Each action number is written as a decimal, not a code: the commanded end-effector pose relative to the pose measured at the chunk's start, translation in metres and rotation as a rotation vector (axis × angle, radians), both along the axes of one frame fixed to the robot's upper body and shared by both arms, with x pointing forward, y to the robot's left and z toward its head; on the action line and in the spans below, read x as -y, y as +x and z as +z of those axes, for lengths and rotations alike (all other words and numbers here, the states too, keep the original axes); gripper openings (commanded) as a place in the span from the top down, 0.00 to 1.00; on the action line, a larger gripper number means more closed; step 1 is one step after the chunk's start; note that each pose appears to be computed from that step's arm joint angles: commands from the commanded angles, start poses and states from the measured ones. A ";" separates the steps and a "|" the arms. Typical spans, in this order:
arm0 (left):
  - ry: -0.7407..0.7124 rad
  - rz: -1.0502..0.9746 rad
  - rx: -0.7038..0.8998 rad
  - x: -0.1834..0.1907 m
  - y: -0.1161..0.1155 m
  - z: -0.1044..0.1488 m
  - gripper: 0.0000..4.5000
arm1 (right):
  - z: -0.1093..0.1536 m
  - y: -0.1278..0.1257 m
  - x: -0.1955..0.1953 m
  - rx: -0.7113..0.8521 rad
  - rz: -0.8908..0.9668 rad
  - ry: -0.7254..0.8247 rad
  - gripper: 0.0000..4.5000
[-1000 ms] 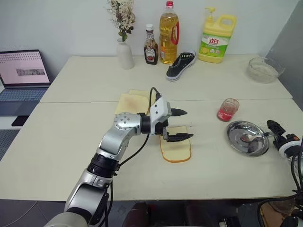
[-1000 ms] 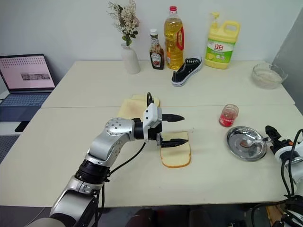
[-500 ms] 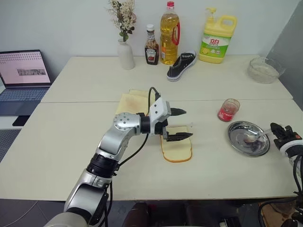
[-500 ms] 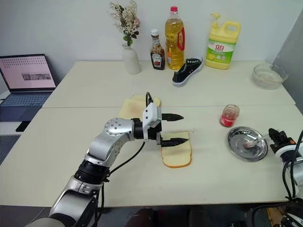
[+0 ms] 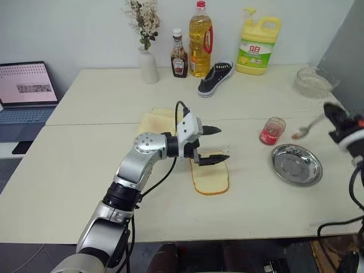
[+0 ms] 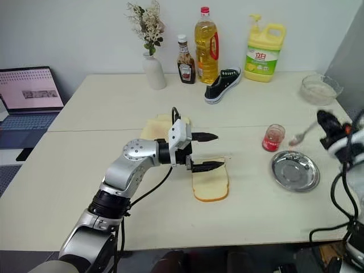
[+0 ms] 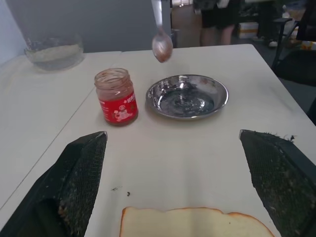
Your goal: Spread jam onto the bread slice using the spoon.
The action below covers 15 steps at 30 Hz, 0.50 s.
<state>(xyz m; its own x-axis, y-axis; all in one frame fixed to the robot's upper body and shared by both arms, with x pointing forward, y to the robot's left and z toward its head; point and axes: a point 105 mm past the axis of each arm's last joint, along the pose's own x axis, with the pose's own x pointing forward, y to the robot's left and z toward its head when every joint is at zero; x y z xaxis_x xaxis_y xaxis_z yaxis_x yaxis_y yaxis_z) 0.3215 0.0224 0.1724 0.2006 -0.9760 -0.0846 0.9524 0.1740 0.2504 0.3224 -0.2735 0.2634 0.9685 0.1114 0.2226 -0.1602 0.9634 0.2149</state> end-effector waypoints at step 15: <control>-0.050 0.046 0.060 -0.004 0.004 0.019 0.00 | -0.012 0.045 -0.016 0.079 -0.059 -0.279 0.99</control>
<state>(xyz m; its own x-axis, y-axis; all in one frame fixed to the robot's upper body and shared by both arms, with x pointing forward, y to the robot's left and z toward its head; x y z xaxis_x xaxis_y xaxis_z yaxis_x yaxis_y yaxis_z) 0.3264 0.0231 0.1716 0.2400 -0.9678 -0.0755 0.9457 0.2155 0.2435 0.3692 -0.2601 0.2314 0.9768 0.1083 0.1848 -0.1045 0.9941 -0.0298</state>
